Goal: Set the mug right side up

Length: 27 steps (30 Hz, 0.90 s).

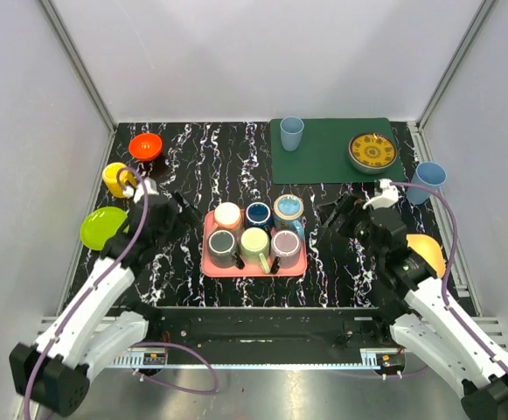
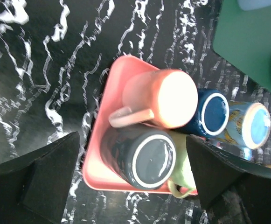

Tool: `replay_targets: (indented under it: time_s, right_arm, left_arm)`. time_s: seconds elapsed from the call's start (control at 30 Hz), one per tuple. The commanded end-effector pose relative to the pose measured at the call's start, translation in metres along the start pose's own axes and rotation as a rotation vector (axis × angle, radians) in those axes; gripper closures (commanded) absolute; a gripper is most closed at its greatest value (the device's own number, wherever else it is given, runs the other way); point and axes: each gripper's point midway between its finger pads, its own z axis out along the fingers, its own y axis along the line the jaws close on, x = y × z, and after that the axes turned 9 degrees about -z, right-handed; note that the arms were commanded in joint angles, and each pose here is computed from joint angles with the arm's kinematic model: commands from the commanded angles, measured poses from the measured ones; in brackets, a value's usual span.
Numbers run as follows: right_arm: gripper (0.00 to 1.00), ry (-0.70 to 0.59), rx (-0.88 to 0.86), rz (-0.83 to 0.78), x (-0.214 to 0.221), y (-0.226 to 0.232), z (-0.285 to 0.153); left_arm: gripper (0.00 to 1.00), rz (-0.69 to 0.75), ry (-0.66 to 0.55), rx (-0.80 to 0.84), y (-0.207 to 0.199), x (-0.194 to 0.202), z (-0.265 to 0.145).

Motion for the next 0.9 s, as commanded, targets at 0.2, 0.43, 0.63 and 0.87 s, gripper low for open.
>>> replay_targets:
  time_s: [0.2,0.43,0.63,0.87]
  right_arm:
    - [0.0,0.032,-0.082,-0.026,-0.009,0.022,-0.007]
    - [0.0,0.076,0.003,-0.006,-0.002,0.008,-0.007]
    - [0.0,0.123,0.064,-0.047,0.0,-0.001,-0.009]
    - [0.0,0.105,0.046,-0.055,-0.004,0.0,-0.019]
  left_arm:
    - [0.06,-0.188,0.042,0.026,0.001,0.055,-0.027]
    - [0.11,-0.187,0.012,-0.132,-0.002,0.096,-0.024]
    - [0.26,-0.162,-0.047,-0.211,-0.018,0.111,-0.015]
    - [0.38,-0.158,-0.06,-0.209,-0.031,0.116,0.002]
